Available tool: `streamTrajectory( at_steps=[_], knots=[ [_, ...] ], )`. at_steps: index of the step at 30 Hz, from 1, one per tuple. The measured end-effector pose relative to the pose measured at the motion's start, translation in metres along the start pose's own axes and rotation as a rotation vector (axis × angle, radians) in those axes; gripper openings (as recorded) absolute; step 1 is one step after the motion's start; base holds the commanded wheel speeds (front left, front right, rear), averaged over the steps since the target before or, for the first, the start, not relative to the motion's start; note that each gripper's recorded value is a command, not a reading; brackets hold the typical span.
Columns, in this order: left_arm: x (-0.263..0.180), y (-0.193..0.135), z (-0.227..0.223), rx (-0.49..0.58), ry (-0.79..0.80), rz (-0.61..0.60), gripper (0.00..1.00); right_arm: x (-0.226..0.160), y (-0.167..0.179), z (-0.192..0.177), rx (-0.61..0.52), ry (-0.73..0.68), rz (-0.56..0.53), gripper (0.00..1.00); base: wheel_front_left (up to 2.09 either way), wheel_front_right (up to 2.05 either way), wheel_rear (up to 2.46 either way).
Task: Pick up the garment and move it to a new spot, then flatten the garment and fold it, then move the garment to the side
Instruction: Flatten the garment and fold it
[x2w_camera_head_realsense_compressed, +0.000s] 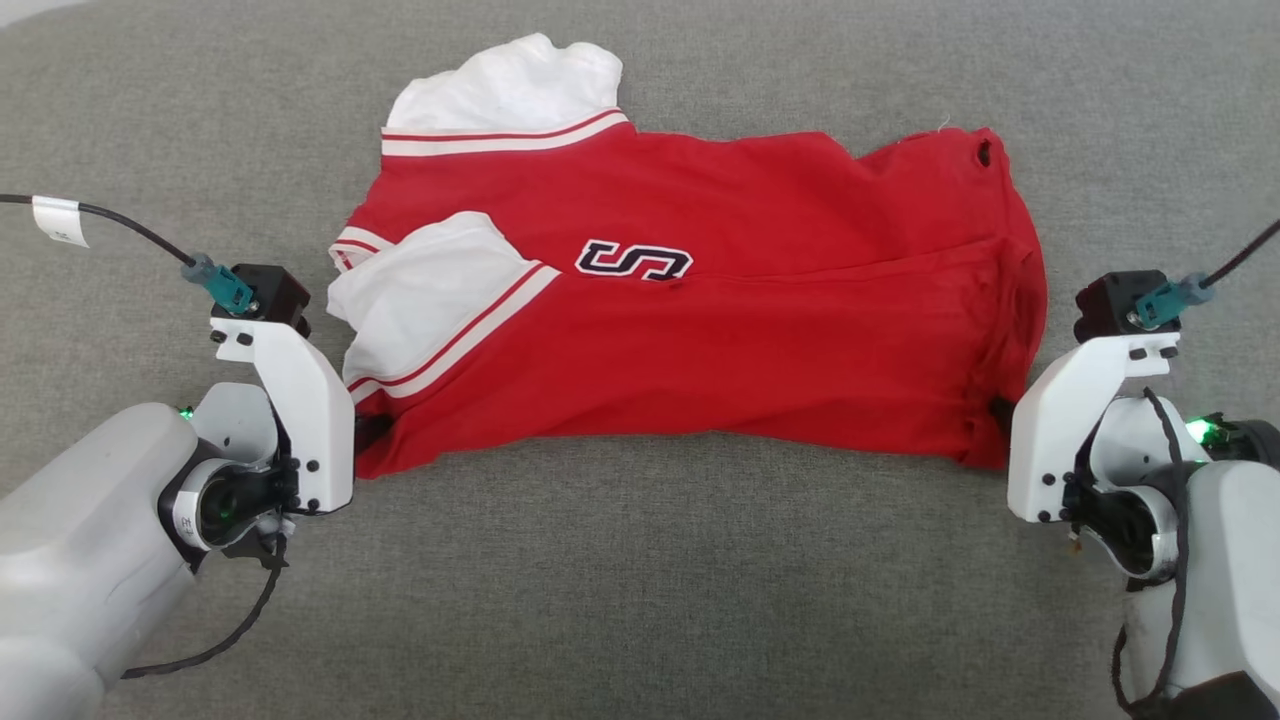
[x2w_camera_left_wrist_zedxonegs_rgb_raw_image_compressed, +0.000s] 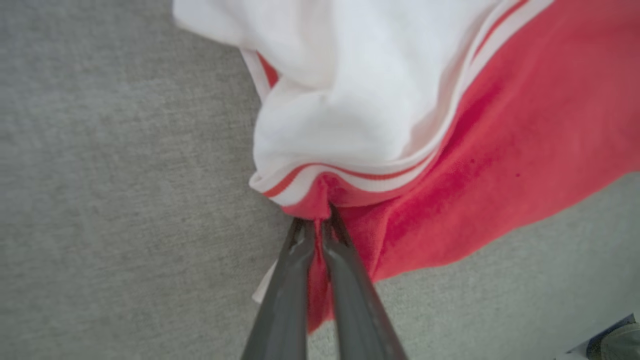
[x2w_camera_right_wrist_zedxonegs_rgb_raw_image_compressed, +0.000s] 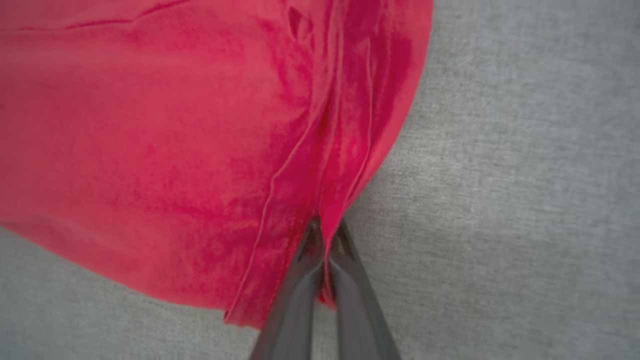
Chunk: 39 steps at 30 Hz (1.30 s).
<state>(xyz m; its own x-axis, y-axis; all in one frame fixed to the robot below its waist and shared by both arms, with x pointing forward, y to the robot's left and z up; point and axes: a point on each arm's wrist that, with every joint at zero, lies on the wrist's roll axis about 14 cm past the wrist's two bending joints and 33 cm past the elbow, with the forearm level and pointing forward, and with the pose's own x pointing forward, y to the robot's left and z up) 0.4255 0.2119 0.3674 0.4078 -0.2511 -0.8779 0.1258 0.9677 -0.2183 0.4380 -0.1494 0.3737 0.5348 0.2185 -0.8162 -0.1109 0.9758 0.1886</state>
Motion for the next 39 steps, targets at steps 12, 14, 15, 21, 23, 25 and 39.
streamTrajectory(
  at_steps=[12, 14, 15, 21, 23, 25, 39],
  knots=[
    [-0.026, 0.005, 0.003, 0.01, -0.006, 0.012, 0.0, -0.034, -0.001, 0.01, -0.082, 0.028, 0.021, 0.0, 0.0, 0.0, 0.0],
    [-0.036, 0.004, 0.003, 0.016, -0.014, 0.016, 0.0, -0.043, -0.001, 0.005, -0.094, 0.05, 0.035, 0.0, 0.0, 0.0, 0.0],
    [-0.039, 0.003, 0.002, 0.019, -0.014, 0.019, 0.0, -0.046, -0.001, 0.003, -0.101, 0.059, 0.037, 0.0, 0.0, 0.0, 0.0],
    [-0.054, -0.004, -0.013, 0.015, 0.0, 0.026, 0.0, -0.062, -0.007, -0.011, -0.111, 0.113, 0.035, 0.0, 0.0, 0.0, 0.0],
    [-0.056, -0.007, -0.021, 0.01, 0.013, 0.022, 0.0, -0.065, -0.009, -0.02, -0.101, 0.149, 0.033, 0.0, 0.0, 0.0, 0.0],
    [-0.058, -0.008, -0.029, -0.001, 0.027, 0.026, 0.0, -0.067, -0.011, -0.025, -0.095, 0.161, 0.032, 0.0, 0.0, 0.0, 0.0],
    [-0.04, -0.011, -0.059, -0.083, 0.091, -0.001, 1.0, -0.052, -0.012, -0.041, -0.056, 0.151, 0.024, 1.0, 0.0, 0.0, 0.0]
  ],
)
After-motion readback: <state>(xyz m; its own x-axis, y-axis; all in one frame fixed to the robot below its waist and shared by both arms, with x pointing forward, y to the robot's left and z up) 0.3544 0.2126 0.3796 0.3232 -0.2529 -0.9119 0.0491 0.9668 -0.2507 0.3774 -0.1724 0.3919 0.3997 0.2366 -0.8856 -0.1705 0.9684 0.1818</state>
